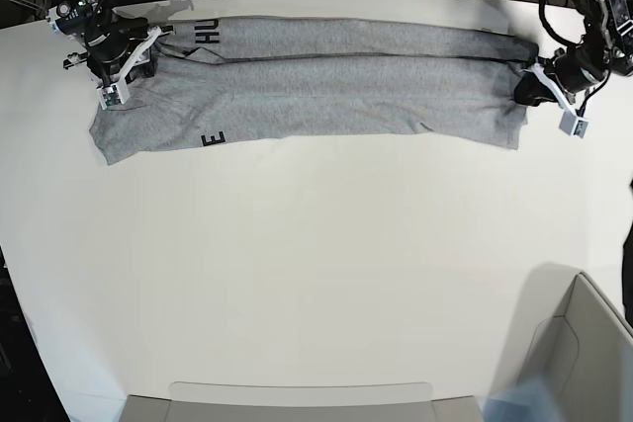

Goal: Fold the T-shirt properly
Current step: 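Release the strip ends and open both grippers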

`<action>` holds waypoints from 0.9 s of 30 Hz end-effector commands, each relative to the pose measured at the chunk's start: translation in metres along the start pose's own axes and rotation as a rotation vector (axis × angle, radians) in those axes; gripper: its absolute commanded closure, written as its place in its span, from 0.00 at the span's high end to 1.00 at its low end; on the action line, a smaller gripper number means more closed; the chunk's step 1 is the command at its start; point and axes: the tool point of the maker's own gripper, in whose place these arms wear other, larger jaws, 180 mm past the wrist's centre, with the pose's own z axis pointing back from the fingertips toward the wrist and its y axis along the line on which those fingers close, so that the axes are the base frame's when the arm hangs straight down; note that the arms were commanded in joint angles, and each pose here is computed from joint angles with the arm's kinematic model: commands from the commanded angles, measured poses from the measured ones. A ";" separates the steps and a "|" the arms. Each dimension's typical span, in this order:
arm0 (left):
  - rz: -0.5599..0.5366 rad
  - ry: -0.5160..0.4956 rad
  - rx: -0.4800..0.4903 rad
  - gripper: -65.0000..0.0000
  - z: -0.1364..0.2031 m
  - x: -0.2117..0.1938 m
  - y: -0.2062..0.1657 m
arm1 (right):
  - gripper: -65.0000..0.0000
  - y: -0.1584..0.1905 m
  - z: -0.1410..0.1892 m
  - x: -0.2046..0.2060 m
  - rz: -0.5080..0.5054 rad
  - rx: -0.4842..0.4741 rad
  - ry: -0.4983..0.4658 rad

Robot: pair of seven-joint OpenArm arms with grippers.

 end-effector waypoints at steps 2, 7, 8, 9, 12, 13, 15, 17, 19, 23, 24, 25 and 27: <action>-0.009 0.254 0.109 0.00 0.003 -0.059 0.024 | 0.30 -0.005 0.004 0.008 0.011 -0.013 -0.027; 0.056 0.187 0.138 0.00 0.008 -0.037 0.041 | 0.30 -0.005 0.002 0.015 0.008 -0.015 -0.046; 0.078 0.173 0.142 0.00 0.008 -0.034 0.045 | 0.30 -0.005 0.002 0.015 0.006 -0.015 -0.044; 0.104 0.163 0.145 0.00 0.008 -0.030 0.051 | 0.30 -0.005 0.002 0.015 0.005 -0.013 -0.046; 0.146 0.148 0.160 0.00 0.008 -0.008 0.070 | 0.30 -0.004 0.002 0.020 0.005 -0.011 -0.062; 0.159 0.151 0.156 0.00 0.006 -0.003 0.073 | 0.30 -0.004 0.002 0.022 0.006 -0.014 -0.064; 0.165 0.147 0.157 0.00 0.004 0.014 0.080 | 0.30 -0.005 0.002 0.024 0.006 -0.015 -0.067; 0.157 0.140 0.155 0.00 0.003 0.031 0.082 | 0.30 -0.005 0.002 0.024 0.006 -0.015 -0.067; 0.159 0.117 0.157 0.00 0.005 0.050 0.086 | 0.30 -0.004 0.001 0.024 0.005 -0.014 -0.067; 0.175 0.069 0.185 0.00 0.022 0.081 0.103 | 0.30 -0.004 0.001 0.024 0.006 -0.013 -0.067; 0.171 0.058 0.195 0.00 0.028 0.088 0.107 | 0.30 -0.004 0.002 0.022 0.005 -0.013 -0.064; 0.169 0.063 0.202 0.00 0.033 0.091 0.110 | 0.30 -0.004 0.002 0.022 0.004 -0.013 -0.064; 0.167 0.088 0.213 0.00 0.041 0.091 0.113 | 0.30 -0.004 0.002 0.021 0.004 -0.013 -0.062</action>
